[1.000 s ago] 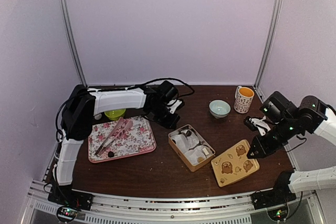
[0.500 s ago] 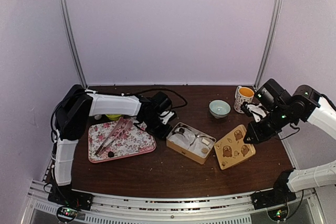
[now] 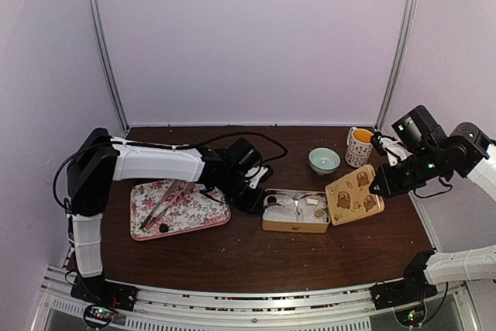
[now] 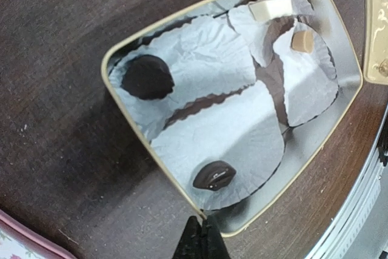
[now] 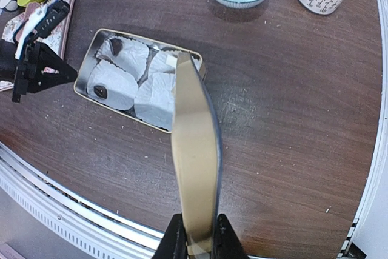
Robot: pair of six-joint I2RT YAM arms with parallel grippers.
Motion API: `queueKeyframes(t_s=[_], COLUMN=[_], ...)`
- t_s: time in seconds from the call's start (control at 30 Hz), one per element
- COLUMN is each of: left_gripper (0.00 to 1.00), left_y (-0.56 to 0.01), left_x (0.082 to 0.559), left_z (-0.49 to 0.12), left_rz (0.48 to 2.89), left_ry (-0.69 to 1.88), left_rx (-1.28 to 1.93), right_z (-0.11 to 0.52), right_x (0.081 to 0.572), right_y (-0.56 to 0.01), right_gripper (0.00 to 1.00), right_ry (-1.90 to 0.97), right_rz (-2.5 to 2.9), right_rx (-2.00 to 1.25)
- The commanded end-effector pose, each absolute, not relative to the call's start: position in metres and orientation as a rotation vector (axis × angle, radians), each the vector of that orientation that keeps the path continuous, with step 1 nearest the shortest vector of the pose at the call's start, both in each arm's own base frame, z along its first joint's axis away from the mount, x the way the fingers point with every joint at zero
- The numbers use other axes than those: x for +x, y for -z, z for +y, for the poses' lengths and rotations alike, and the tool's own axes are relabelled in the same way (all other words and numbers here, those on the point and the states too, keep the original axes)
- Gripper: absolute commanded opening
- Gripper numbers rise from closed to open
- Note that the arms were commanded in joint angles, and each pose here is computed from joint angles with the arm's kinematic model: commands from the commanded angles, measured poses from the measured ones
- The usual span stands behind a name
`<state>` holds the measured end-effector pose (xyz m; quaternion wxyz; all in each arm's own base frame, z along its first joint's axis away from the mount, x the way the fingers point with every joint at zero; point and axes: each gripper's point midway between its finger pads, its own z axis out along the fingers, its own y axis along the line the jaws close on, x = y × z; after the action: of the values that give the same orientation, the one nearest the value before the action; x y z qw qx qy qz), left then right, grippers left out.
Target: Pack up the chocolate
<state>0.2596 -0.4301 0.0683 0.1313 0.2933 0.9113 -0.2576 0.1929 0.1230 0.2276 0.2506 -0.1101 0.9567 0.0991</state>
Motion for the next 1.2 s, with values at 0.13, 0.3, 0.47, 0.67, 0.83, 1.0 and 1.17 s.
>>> queueKeyframes(t_s=[0.13,0.3,0.47,0.67,0.83,1.0,1.17], left_gripper=[0.01,0.15,0.36,0.67,0.65,0.61,0.57], left_y=[-0.124,-0.169,-0.197,-0.213,-0.205,-0.191,-0.167], left_x=[0.283,0.289,0.288,0.287,0.28,0.281,0.286], left_z=[-0.409,-0.409,-0.399,-0.371,-0.388,-0.403,-0.409], left_rz=[2.518,2.372,2.285,2.218,2.221,2.231,2.287], left_ry=[0.628,0.73,0.893,0.892,1.03,1.116,1.157], left_rx=[0.727,0.669,0.582,0.47,0.492,0.508,0.501], right_z=[0.137,0.214,0.252,0.25,0.247,0.239,0.23], right_x=[0.207,0.202,0.212,0.233,0.245,0.256,0.26], right_y=[-0.286,-0.312,-0.3,-0.267,-0.239,-0.217,-0.194], right_gripper=[0.0,0.0,0.0,0.0,0.0,0.0,0.0], right_ry=[-0.418,-0.99,-1.26,-1.264,-1.309,-1.332,-1.358], right_rz=[2.42,2.277,2.186,2.166,2.172,2.192,2.247], right_rx=[-0.257,-0.345,-0.349,-0.267,-0.206,-0.143,-0.102])
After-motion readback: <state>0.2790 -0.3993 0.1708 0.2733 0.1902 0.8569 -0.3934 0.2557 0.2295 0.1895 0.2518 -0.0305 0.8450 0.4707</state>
